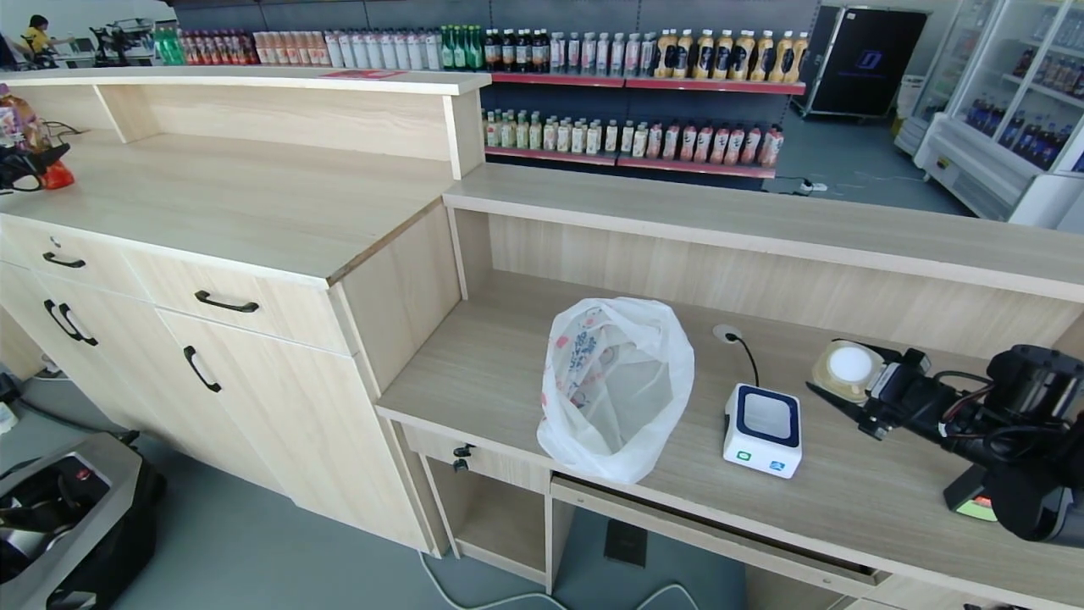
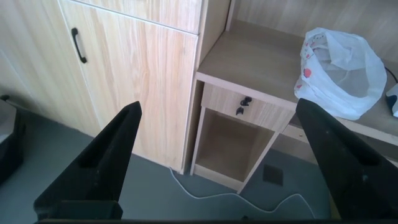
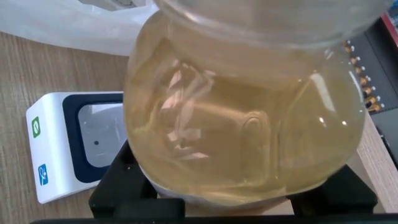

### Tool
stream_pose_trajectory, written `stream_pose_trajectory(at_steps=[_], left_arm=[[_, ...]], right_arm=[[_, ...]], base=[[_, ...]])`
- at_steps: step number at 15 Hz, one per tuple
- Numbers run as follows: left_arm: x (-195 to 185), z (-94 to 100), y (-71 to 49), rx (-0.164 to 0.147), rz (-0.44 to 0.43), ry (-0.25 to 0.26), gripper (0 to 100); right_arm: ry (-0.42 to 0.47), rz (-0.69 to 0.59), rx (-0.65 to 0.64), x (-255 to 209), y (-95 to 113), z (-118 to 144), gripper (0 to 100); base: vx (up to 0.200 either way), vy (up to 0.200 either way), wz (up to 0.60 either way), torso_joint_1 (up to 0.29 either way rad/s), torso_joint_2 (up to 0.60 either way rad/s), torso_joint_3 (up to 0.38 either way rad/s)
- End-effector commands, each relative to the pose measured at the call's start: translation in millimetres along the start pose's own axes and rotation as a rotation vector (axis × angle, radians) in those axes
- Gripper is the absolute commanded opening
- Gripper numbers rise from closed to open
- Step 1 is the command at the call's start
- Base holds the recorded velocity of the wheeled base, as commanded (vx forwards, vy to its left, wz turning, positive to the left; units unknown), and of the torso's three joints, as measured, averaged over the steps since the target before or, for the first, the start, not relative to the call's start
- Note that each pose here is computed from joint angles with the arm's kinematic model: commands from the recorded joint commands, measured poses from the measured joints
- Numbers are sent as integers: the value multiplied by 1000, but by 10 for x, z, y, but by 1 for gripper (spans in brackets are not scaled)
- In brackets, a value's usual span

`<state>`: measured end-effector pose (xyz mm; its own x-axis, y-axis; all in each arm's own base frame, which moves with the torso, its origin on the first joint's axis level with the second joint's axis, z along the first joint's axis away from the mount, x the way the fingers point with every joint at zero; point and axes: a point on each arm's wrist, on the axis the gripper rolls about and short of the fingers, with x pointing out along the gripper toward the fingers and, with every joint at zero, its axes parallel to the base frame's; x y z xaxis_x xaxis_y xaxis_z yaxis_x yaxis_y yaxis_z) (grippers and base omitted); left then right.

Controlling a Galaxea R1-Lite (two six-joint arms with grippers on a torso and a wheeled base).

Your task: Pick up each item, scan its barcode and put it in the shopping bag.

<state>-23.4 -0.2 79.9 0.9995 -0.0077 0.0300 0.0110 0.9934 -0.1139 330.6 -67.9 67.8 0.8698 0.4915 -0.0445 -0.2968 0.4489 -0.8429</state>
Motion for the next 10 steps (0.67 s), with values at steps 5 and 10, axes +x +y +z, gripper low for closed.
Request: stream_pose_trajectory(at_steps=[5,10], left_arm=[[0,0,0,-1,0,-1,100],[0,0,0,-1,0,-1,100]], right_arm=[[-11,13,8,81,52,-27,0],[-24,17,5,147,62,-29,0]], base=[[0,0,0,0,0,0],[0,0,0,0,0,0]])
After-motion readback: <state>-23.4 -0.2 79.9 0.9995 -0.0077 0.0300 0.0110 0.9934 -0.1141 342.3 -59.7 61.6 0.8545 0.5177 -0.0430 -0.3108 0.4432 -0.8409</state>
